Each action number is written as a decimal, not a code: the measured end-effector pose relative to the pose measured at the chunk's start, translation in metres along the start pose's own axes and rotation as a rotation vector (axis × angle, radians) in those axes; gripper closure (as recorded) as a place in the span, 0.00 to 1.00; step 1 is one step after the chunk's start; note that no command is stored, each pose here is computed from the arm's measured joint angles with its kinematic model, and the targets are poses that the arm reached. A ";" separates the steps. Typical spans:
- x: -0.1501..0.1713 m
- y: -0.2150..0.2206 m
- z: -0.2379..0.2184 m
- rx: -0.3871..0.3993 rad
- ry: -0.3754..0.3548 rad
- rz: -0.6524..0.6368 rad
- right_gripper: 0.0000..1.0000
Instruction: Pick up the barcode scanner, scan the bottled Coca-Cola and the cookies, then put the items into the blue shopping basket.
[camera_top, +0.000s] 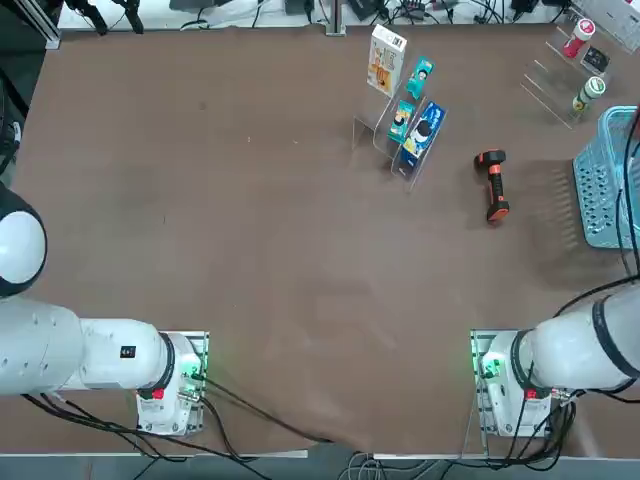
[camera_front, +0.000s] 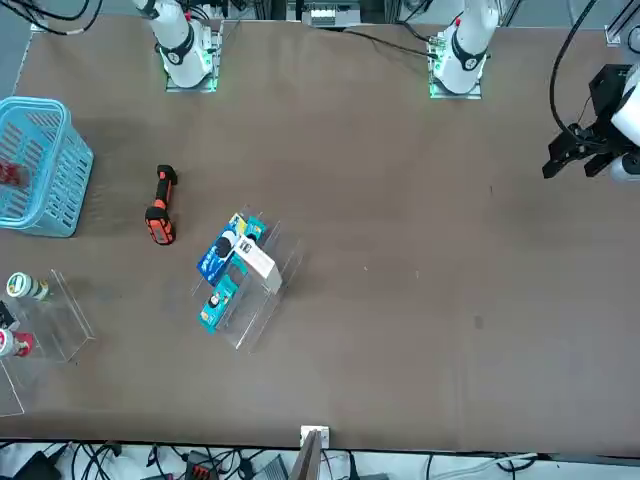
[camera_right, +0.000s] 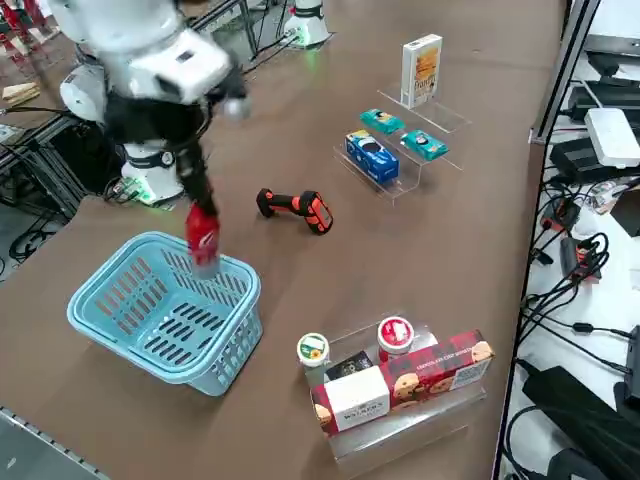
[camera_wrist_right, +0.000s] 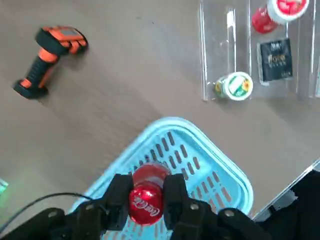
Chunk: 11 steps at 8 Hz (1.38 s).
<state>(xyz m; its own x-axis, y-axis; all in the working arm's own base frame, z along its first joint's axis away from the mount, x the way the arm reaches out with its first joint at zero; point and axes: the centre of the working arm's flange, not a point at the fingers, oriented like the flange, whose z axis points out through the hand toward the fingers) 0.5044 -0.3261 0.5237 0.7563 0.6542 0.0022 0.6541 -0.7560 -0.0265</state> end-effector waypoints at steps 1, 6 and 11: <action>-0.025 0.006 0.019 0.013 0.036 -0.014 0.63; -0.095 0.012 0.088 -0.004 0.139 -0.085 0.63; -0.131 0.016 0.160 0.011 0.247 -0.101 0.63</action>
<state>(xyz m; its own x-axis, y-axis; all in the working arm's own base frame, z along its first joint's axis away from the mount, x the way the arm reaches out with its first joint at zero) 0.4130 -0.4209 0.3626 0.6688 0.7004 0.2493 0.7273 -0.6859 -0.0244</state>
